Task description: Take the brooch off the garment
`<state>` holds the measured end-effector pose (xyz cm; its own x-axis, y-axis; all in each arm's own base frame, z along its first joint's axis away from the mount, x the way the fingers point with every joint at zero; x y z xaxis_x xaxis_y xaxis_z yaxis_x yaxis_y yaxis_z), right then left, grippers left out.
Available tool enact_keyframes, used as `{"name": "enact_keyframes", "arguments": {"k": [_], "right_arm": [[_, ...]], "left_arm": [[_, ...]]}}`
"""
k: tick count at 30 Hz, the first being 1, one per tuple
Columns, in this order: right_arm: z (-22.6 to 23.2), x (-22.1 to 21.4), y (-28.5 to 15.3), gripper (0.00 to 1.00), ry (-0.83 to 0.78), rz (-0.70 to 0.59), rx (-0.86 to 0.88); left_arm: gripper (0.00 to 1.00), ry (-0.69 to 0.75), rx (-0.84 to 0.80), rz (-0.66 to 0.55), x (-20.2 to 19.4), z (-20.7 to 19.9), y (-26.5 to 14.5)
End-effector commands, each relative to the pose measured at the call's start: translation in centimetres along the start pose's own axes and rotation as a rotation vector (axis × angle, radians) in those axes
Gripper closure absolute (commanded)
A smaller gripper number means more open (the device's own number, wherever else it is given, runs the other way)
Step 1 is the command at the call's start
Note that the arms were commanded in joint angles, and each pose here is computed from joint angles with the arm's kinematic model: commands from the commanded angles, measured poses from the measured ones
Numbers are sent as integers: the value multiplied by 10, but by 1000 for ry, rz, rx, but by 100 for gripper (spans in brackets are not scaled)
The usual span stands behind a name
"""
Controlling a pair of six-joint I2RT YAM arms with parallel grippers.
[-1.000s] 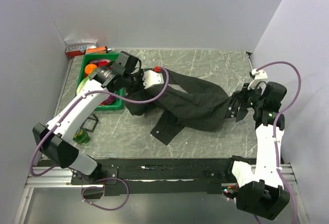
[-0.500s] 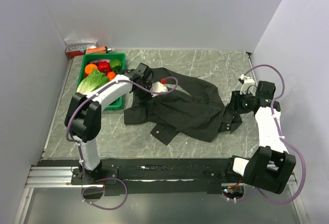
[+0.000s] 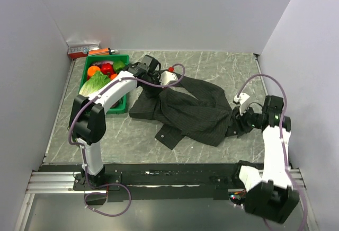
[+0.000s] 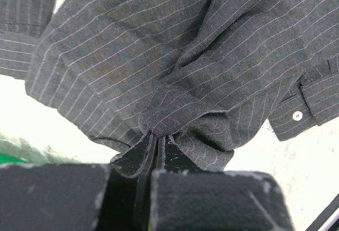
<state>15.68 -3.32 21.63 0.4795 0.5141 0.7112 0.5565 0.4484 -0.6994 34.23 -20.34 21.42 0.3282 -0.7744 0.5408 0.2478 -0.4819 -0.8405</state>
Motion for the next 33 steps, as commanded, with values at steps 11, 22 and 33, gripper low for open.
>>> {"name": "enact_keyframes", "arguments": {"k": [11,22,33], "right_arm": [[-9,-34,58,37,339,136,353],[-19,-37,80,43,394,194,388],[-20,-31,106,60,404,238,454]], "left_arm": [[99,-53,-37,-16,6,-3,-1],[99,-51,-29,-12,6,-2,-1],[99,-50,-17,-4,7,0,2]]}}
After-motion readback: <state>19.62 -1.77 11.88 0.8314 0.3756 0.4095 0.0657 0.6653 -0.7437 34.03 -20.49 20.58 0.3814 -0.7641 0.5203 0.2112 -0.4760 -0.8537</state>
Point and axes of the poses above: each gripper's point midway between its finger pads, its own y axis out along the fingers, its own z axis along the line the jaws close on, x = y × z, the point moved 10 cm from there along -y, back along the fingers, and after that the axes turned 3 degrees about -y, right-handed, at the moved point
